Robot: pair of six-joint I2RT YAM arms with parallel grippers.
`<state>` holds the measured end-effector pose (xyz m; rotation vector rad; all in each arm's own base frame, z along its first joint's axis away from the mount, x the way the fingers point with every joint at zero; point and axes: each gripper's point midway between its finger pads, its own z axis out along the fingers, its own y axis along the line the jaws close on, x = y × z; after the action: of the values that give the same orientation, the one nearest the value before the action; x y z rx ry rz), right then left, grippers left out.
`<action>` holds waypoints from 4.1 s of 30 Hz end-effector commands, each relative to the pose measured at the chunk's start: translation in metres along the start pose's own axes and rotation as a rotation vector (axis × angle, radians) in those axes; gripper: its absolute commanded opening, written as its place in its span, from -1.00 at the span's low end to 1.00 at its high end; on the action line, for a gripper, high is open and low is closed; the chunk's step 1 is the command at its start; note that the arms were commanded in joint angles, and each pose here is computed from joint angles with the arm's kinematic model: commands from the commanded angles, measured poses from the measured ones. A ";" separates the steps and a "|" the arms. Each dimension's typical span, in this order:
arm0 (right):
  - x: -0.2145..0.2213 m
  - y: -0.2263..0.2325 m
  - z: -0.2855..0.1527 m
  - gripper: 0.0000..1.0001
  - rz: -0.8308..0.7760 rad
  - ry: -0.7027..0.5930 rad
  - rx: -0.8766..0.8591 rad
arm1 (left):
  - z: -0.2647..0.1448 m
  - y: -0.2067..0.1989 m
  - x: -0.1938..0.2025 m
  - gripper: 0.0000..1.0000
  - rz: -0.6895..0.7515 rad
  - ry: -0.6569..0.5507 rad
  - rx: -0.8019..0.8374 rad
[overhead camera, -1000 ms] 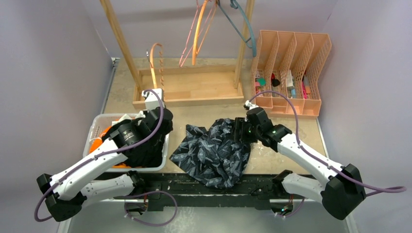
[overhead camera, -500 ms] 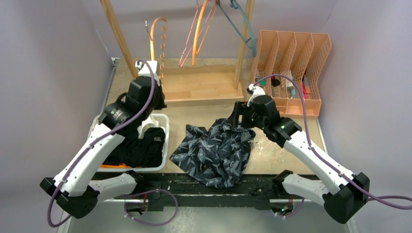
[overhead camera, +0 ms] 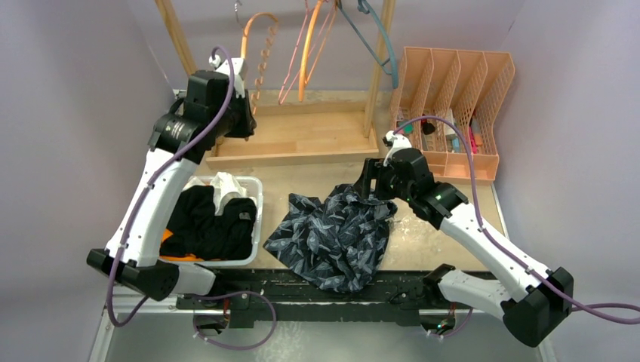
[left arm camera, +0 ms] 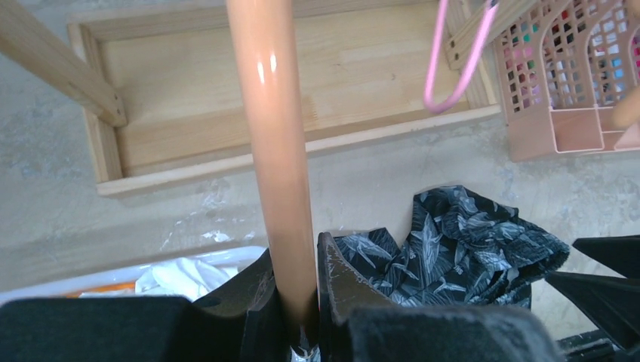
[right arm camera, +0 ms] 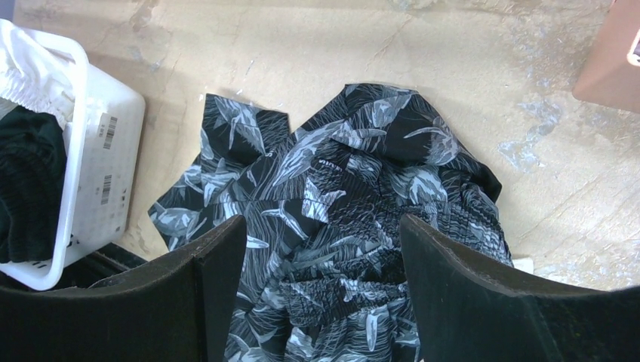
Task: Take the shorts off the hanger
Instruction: Place the hanger on the clothes rod.
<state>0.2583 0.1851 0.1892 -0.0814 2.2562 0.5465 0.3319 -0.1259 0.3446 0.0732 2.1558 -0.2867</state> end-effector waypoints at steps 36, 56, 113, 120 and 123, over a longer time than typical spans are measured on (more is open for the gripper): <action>-0.016 -0.003 -0.004 0.51 0.058 -0.072 0.035 | -0.010 -0.040 -0.107 -1.00 0.001 -0.165 0.126; -0.032 -0.019 -0.033 0.50 0.150 -0.179 0.124 | -0.002 -0.035 -0.112 -1.00 0.037 -0.166 0.094; 0.000 -0.017 -0.009 0.55 0.107 -0.079 0.075 | -0.045 0.039 -0.039 0.59 -0.117 -0.207 -0.214; 0.020 -0.026 0.003 0.57 0.137 -0.022 0.111 | -0.065 0.076 0.036 0.61 -0.306 -0.238 -0.333; 0.028 -0.034 0.006 0.59 0.165 -0.011 0.144 | -0.066 0.075 0.073 0.60 -0.380 -0.209 -0.290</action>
<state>0.2483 0.1615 0.1558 0.1198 2.3109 0.4608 0.2657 -0.0480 0.3181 -0.3402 2.0515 -0.0880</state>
